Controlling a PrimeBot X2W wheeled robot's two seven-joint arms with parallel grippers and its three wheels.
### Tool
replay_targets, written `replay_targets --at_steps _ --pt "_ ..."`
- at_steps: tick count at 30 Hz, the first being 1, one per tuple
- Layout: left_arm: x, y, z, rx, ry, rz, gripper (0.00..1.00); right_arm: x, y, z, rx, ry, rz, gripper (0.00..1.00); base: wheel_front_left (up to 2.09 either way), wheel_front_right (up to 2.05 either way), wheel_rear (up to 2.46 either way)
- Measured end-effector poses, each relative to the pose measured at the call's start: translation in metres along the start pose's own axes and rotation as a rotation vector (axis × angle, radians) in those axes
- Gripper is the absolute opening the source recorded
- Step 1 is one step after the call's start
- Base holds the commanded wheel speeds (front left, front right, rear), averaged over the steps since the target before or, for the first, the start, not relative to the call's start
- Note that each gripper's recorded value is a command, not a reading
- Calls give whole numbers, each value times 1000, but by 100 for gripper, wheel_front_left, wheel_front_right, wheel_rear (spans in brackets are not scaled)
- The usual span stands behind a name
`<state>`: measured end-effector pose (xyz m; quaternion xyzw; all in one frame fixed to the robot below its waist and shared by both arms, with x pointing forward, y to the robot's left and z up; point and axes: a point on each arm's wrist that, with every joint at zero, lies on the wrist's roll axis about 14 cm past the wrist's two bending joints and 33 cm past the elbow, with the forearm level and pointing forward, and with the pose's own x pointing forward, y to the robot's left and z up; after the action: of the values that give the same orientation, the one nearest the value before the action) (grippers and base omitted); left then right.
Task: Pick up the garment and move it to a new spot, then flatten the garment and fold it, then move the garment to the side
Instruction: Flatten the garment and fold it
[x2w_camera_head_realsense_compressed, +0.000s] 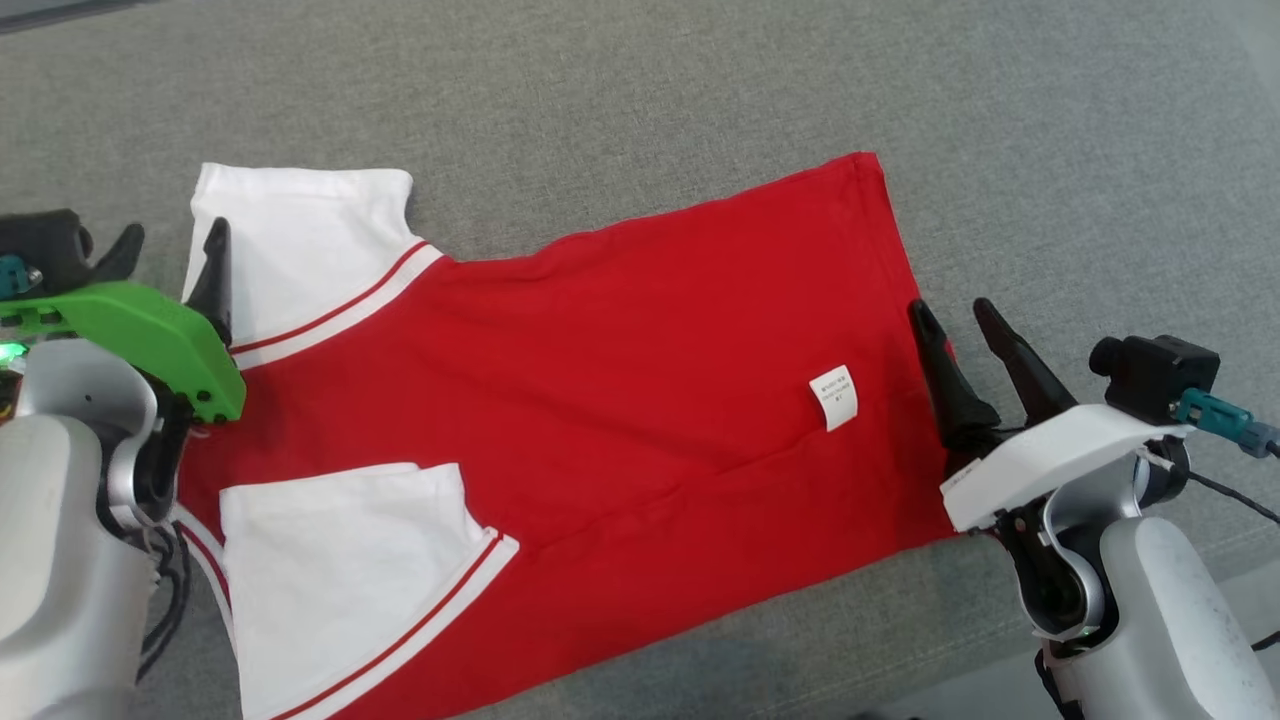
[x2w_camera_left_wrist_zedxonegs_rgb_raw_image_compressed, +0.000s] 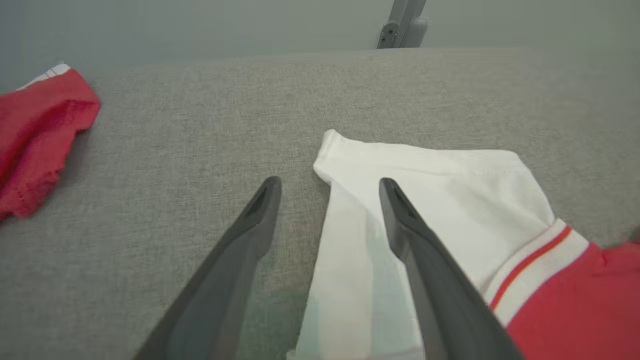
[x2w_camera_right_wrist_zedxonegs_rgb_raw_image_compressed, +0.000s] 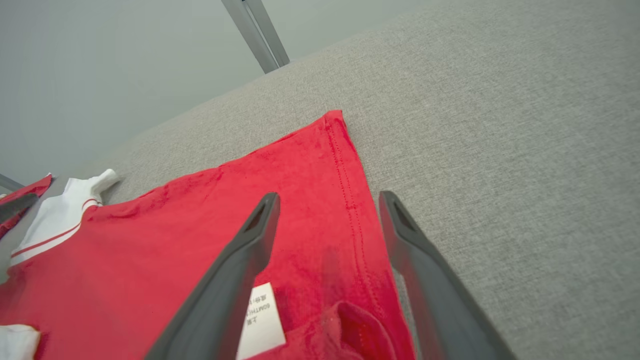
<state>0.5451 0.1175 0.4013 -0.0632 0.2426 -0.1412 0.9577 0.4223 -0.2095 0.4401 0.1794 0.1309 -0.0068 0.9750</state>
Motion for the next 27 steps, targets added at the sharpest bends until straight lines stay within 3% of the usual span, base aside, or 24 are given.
replay_targets --at_steps 12,13,14,15,16,27 --pt "46 5 -22 64 136 -14 100 8 -20 -12 -16 29 -41 100 0 0 0" --pt "47 4 -22 78 145 -17 62 9 -21 -11 -19 30 -43 100 0 0 0" --pt "48 5 -23 94 150 -16 36 9 -21 -10 -23 28 -42 100 0 0 0" --pt "48 4 -23 102 151 -19 13 11 -21 -8 -31 22 -38 100 0 0 0" --pt "47 4 -22 100 147 -21 0 12 -20 -5 -41 16 -34 100 0 0 0" --pt "27 -9 8 78 -22 -58 0 48 -12 22 -332 84 44 100 0 0 0"
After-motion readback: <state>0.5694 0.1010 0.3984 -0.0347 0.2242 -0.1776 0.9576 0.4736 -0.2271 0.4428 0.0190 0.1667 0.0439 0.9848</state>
